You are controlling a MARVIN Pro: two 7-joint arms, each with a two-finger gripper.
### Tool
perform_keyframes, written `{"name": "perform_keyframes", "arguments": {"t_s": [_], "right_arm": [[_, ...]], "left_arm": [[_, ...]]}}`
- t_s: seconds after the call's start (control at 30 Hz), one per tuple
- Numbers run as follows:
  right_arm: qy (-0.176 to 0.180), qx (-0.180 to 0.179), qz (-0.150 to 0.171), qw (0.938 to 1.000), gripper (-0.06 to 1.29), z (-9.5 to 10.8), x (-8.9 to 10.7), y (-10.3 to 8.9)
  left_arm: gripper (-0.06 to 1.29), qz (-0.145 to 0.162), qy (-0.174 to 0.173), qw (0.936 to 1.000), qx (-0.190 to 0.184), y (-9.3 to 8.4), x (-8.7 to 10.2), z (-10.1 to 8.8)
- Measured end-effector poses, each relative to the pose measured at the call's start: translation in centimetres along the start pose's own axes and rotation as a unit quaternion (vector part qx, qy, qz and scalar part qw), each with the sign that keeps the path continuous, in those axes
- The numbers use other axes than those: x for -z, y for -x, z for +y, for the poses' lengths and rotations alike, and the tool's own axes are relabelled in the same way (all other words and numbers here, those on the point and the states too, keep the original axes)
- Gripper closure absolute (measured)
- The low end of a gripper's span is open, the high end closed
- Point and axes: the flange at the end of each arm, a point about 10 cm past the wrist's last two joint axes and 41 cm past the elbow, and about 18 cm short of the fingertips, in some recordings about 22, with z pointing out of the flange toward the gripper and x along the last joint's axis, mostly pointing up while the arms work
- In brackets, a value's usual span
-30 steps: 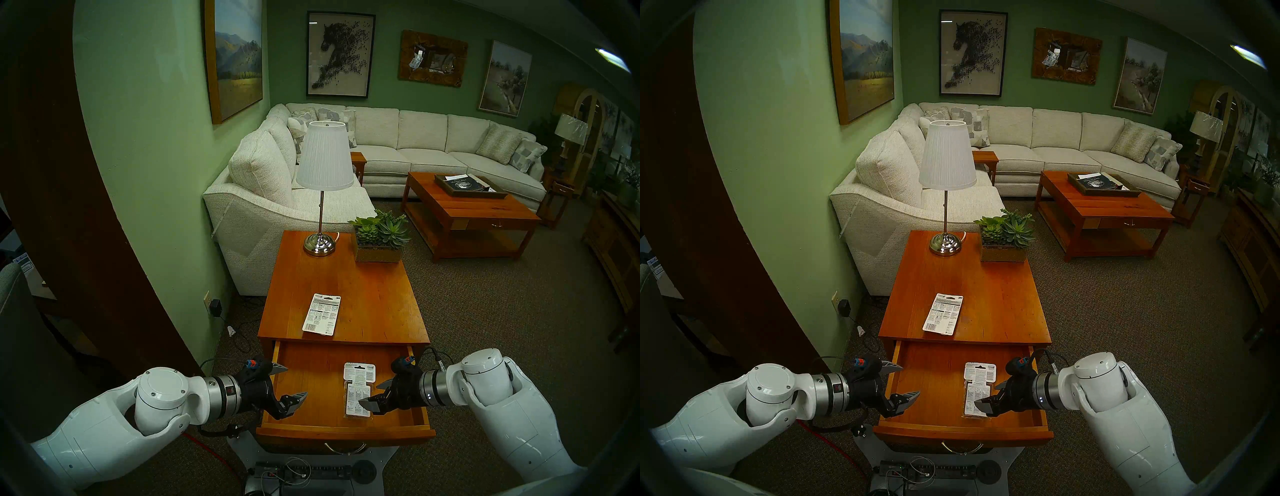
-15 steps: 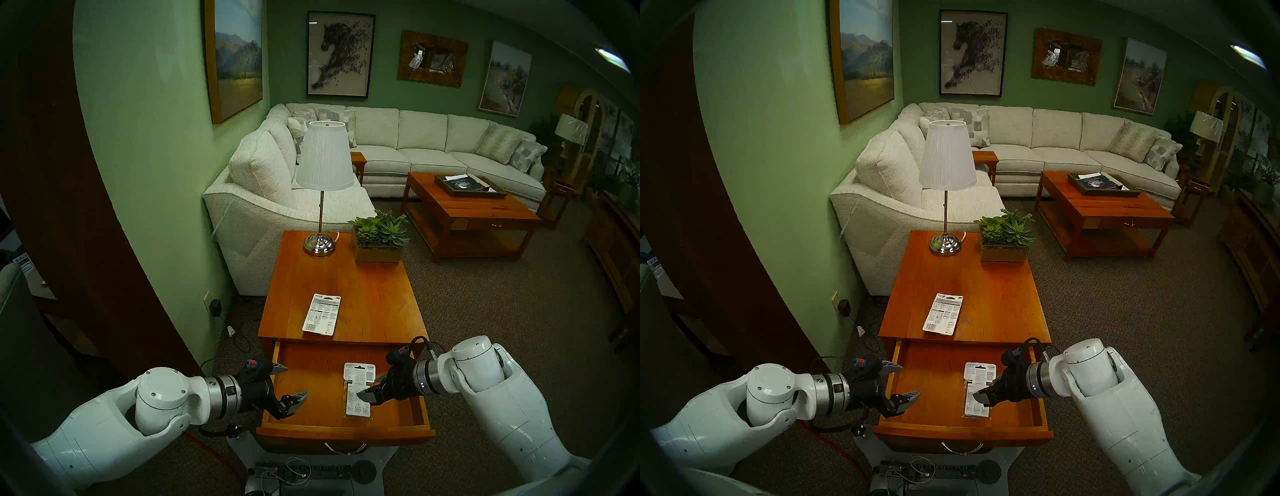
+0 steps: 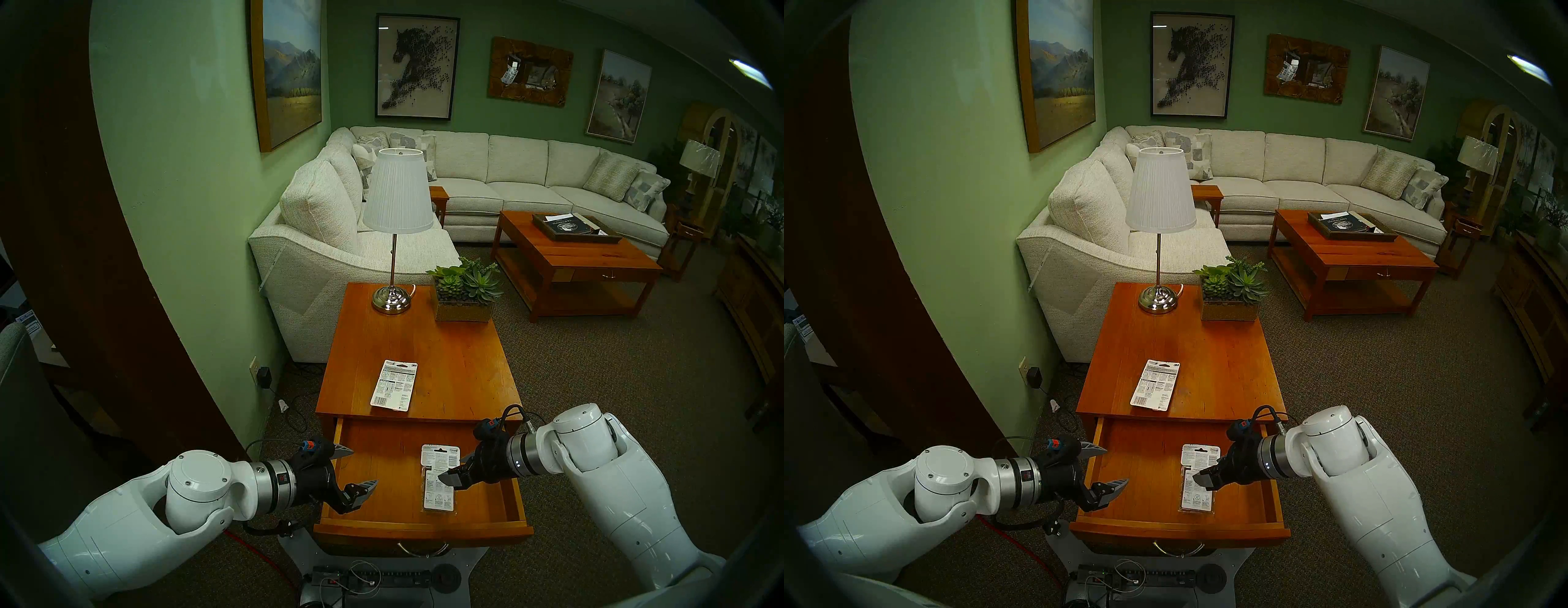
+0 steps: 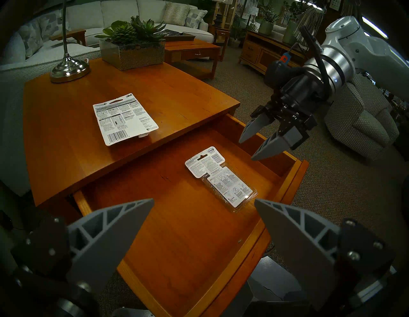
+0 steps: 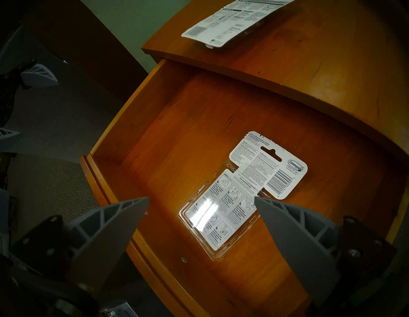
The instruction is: Open the drawer, take out the contents and close the drawer
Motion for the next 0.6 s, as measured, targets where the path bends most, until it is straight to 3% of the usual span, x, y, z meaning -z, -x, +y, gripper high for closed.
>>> {"name": "perform_keyframes", "arguments": {"t_s": [0.3, 0.6], "right_arm": [[0.014, -0.022, -0.029, 0.9992, 0.0, -0.2, -2.7, -1.1], [0.042, -0.044, -0.032, 0.9977, 0.0, 0.6, -3.1, -2.3]], "left_arm": [[0.0, 0.0, 0.0, 1.0, 0.0, 0.0, 0.0, 0.0], [0.0, 0.0, 0.0, 1.0, 0.0, 0.0, 0.0, 0.0]]}}
